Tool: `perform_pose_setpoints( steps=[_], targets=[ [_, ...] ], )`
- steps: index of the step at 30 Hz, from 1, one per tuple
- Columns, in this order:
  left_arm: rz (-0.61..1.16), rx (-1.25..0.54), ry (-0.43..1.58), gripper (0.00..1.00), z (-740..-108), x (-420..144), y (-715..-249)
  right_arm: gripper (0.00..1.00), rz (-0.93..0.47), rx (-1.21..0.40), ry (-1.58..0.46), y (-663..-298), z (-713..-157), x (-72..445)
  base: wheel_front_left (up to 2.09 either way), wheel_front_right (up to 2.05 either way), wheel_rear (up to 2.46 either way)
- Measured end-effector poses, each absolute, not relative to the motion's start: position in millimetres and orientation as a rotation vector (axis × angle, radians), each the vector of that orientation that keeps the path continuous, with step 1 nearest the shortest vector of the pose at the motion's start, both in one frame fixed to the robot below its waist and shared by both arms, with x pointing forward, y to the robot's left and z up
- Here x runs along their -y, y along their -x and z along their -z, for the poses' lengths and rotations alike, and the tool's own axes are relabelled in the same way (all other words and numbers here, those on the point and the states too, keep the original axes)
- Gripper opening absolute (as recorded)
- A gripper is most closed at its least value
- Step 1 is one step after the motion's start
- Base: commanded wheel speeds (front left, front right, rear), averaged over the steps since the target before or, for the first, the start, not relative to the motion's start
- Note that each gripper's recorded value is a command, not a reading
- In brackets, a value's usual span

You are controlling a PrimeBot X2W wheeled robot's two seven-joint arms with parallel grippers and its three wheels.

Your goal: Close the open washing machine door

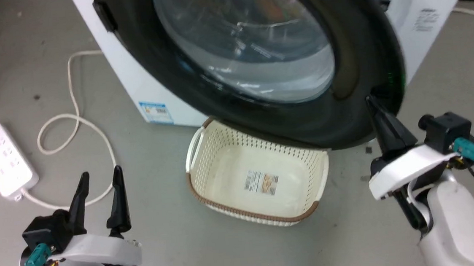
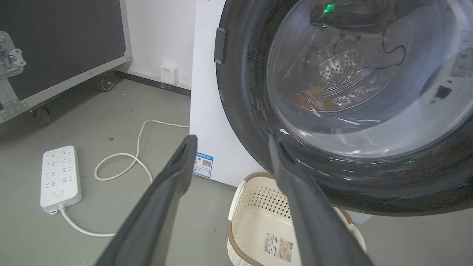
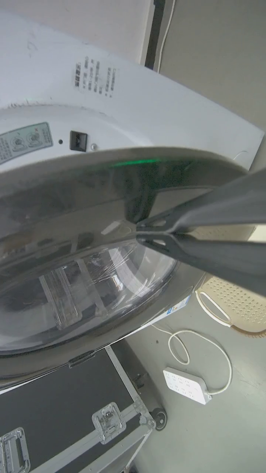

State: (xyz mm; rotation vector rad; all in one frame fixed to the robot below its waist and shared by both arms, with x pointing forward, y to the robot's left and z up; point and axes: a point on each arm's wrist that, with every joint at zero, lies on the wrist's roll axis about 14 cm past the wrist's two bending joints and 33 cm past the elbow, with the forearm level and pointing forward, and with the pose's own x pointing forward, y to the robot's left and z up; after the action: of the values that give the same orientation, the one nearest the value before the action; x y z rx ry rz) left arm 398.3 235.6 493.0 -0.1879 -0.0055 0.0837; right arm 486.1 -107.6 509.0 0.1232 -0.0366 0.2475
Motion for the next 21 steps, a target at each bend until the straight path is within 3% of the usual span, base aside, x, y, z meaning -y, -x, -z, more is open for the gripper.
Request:
perform_pose_setpoints(
  steps=[21],
  targets=[
    [-0.117, -0.056, 0.192, 1.0, -462, -252, -417, 0.0, -0.119, 0.08, -0.196, -566, -501, 133, 0.0, 0.0, 0.0]
  ],
)
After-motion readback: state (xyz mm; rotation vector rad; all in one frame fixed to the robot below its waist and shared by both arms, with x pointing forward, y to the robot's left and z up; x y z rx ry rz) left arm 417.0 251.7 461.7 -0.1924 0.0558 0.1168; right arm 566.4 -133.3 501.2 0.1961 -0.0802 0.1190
